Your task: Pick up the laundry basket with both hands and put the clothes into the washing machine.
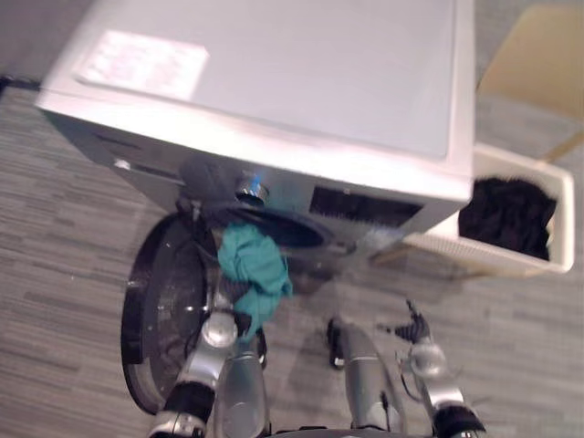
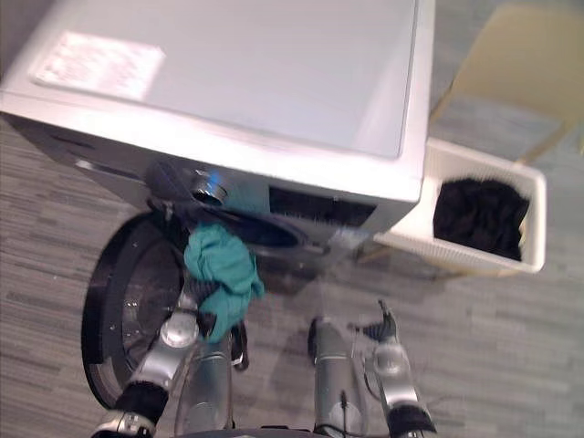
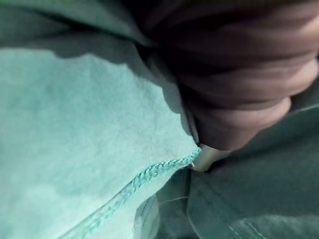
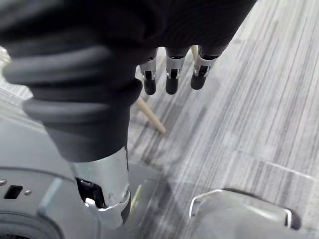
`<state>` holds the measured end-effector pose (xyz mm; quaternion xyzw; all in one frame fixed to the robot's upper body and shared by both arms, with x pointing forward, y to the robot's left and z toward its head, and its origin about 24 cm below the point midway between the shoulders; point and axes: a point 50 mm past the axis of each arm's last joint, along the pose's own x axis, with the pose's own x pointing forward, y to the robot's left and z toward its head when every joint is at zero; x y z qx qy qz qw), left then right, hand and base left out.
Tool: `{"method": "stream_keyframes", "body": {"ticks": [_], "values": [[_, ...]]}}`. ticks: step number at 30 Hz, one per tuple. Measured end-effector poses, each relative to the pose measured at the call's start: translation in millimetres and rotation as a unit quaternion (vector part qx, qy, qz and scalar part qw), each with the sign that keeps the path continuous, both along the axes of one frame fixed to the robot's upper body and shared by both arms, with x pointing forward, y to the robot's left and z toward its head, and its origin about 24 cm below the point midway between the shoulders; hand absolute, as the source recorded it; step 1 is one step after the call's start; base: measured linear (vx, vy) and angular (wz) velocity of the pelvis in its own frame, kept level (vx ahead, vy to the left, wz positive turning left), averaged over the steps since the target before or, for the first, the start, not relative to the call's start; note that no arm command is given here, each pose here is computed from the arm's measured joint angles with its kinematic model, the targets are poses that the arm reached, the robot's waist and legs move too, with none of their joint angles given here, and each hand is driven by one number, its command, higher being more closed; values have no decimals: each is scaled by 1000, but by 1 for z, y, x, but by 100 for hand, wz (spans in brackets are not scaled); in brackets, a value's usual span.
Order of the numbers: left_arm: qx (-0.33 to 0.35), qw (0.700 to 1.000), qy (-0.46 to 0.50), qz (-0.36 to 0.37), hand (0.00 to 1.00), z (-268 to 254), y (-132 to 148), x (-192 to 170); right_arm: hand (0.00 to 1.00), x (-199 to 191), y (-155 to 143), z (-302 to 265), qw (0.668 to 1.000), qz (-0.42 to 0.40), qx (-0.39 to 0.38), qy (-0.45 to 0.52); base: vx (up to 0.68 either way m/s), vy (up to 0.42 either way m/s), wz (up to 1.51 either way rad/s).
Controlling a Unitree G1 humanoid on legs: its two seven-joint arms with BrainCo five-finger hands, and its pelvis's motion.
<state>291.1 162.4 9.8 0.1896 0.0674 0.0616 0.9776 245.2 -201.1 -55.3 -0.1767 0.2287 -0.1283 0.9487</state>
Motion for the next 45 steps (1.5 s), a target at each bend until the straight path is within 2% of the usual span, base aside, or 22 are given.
{"method": "stream_keyframes", "body": {"ticks": [6,9,14,16,21,27,28,34,36,41,45], "values": [[-9,989,-146,32,100,77,-1,39,0,41,17,67,988,-10,12,-156,-151,25,-32],[-1,975,-218,50,100,119,1,50,0,45,22,87,978,-20,19,-204,-128,-48,-7],[57,939,-329,81,100,195,15,61,0,44,24,112,961,-36,35,-271,-57,-69,5],[103,907,-392,112,100,241,23,62,0,44,25,122,952,-32,38,-301,-48,-52,6],[177,841,-483,166,100,303,25,52,0,41,26,128,942,-28,47,-332,-7,-7,1],[269,757,-569,175,100,367,0,37,0,41,26,129,936,-25,56,-347,10,-2,-1],[281,747,-576,177,0,378,-4,37,0,40,25,128,935,-27,63,-348,34,-1,-6],[305,735,-575,189,0,406,-7,41,0,40,24,127,931,-28,72,-356,44,11,-7],[316,748,-551,192,0,407,-2,49,0,40,21,124,933,-30,68,-351,36,3,1],[343,788,-489,152,0,398,-2,66,0,35,10,90,961,-46,54,-267,0,0,0],[339,810,-467,110,0,384,-13,76,0,26,9,80,967,-41,56,-245,-15,-5,6]]}}
